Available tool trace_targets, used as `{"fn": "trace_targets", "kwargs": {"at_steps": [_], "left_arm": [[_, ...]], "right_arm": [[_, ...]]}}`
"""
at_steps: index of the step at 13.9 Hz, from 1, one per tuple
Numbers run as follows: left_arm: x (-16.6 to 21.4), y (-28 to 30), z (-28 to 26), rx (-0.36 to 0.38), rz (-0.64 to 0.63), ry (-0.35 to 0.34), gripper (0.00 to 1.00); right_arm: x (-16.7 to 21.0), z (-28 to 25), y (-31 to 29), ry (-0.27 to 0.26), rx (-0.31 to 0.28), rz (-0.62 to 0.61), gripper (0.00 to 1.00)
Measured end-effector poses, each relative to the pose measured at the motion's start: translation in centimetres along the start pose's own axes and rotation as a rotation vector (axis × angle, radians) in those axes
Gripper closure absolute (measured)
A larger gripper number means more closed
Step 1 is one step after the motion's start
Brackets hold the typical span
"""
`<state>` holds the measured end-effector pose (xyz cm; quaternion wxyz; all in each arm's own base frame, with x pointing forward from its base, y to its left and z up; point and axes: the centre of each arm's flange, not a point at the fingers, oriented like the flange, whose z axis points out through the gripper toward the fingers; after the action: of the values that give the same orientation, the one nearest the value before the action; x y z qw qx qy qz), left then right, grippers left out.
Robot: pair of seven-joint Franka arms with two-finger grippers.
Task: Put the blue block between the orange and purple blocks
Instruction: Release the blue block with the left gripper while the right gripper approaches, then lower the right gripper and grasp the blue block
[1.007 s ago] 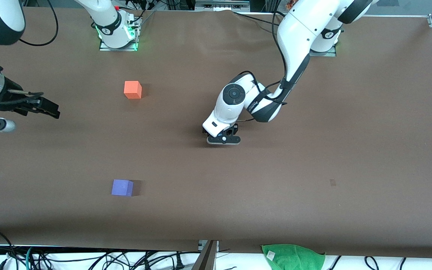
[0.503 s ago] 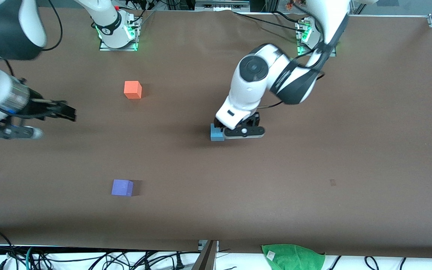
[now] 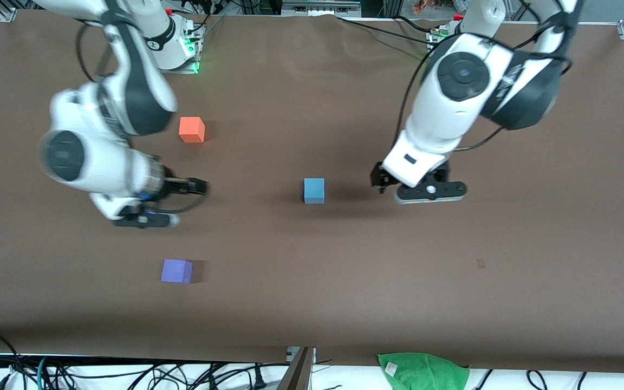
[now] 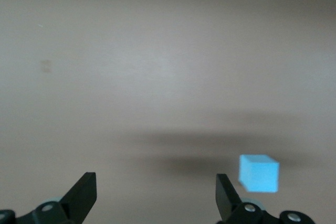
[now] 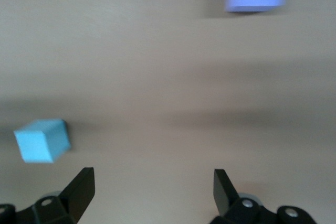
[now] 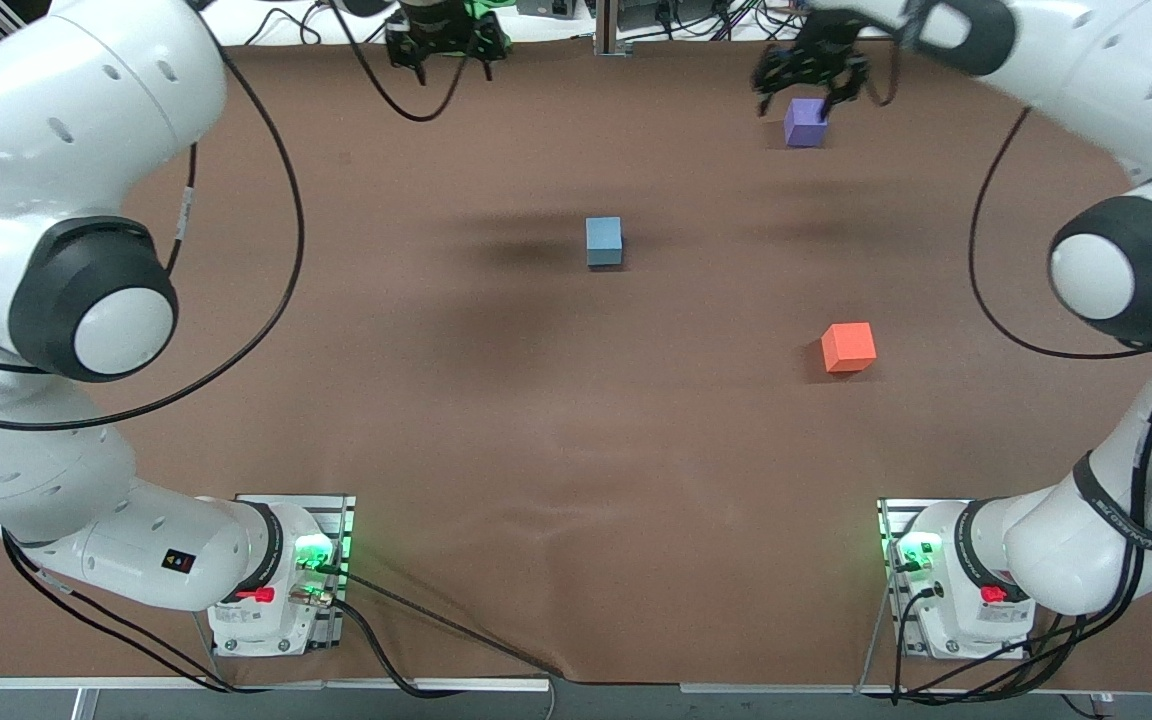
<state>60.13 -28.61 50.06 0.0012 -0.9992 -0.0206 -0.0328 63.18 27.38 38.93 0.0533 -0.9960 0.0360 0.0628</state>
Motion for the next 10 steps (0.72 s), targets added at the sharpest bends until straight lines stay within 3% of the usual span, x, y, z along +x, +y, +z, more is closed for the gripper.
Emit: {"fn": "trace_targets", "kwargs": {"at_steps": [4, 6, 10], "left_arm": [[0.5, -10.0, -3.3, 0.054, 0.147, -0.035, 0.0], [0.4, -15.9, -3.7, 0.033, 0.164, -0.055, 0.0], [-2.5, -24.2, -4.6, 0.023, 0.181, -0.067, 0.0]], "right_arm": [[-4.4, 10.9, -12.6, 0.075, 0.012, 0.104, 0.0], [-6.8, 15.2, -16.2, 0.091, 0.015, 0.111, 0.0], [-9.3, 17.4, -19.0, 0.092, 0.011, 0.114, 0.0]]}}
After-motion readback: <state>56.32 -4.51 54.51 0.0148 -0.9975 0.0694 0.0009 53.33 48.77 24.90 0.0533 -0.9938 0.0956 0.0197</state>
